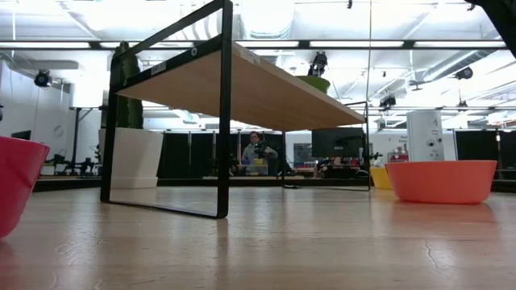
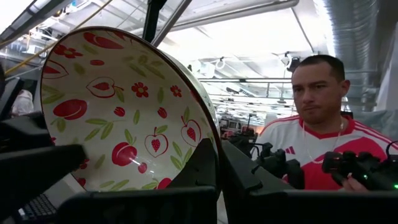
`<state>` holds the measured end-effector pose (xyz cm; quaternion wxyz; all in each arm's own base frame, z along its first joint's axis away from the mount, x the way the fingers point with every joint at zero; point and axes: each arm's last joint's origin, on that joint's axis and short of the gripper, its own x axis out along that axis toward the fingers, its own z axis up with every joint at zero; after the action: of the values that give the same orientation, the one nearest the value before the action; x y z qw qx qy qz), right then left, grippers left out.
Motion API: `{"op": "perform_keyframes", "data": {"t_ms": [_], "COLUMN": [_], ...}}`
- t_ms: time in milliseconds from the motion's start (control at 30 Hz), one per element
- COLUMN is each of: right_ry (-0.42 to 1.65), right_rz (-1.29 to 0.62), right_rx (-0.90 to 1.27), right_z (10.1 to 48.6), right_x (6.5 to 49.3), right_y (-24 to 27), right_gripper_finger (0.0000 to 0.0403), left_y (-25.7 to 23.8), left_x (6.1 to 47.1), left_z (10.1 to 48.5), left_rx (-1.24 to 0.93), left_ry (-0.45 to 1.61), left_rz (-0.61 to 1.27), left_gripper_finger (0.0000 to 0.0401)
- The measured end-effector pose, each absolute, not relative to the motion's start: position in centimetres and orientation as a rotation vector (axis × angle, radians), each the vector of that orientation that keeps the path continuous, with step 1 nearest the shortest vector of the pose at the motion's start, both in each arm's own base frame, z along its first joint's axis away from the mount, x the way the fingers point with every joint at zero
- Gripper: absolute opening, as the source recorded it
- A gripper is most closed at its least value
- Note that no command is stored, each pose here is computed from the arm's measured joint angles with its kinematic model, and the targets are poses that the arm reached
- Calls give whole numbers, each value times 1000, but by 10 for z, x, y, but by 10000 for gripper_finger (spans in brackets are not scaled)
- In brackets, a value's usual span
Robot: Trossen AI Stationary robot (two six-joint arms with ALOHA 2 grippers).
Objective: Pick & Place Mini bowls
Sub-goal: Stack the top white bowl on the top of the white bowl on the shelf
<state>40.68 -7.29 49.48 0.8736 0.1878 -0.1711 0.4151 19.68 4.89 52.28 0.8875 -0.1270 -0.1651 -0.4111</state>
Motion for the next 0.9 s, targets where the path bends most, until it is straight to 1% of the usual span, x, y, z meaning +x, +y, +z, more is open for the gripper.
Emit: {"op": "perform_keyframes", "data": {"t_ms": [100, 200, 300, 500, 600, 733, 900], "right_ry": [-355, -342, -341, -348, -354, -352, -350], "right_rz": [876, 896, 902, 913, 931, 934, 934], "right_rx": [387, 374, 363, 337, 318, 320, 341], "right_z": [495, 494, 494, 495, 496, 497, 498], "right_x": [407, 407, 407, 406, 404, 404, 402], "right_y": [-71, -70, -69, -68, -67, -66, -67], "right_gripper_finger": [182, 167, 140, 72, 45, 33, 29], "left_y": [50, 51, 51, 51, 52, 53, 56], "left_x": [200, 202, 202, 203, 204, 207, 214], "left_z": [521, 520, 520, 520, 519, 518, 515], "left_rx": [-270, -272, -273, -276, -281, -293, -318], "left_ry": [-335, -333, -331, -328, -320, -314, -313], "left_rz": [-854, -854, -854, -855, -856, -854, -838], "left_gripper_finger": [0, 0, 0, 0, 1, 4, 33]}}
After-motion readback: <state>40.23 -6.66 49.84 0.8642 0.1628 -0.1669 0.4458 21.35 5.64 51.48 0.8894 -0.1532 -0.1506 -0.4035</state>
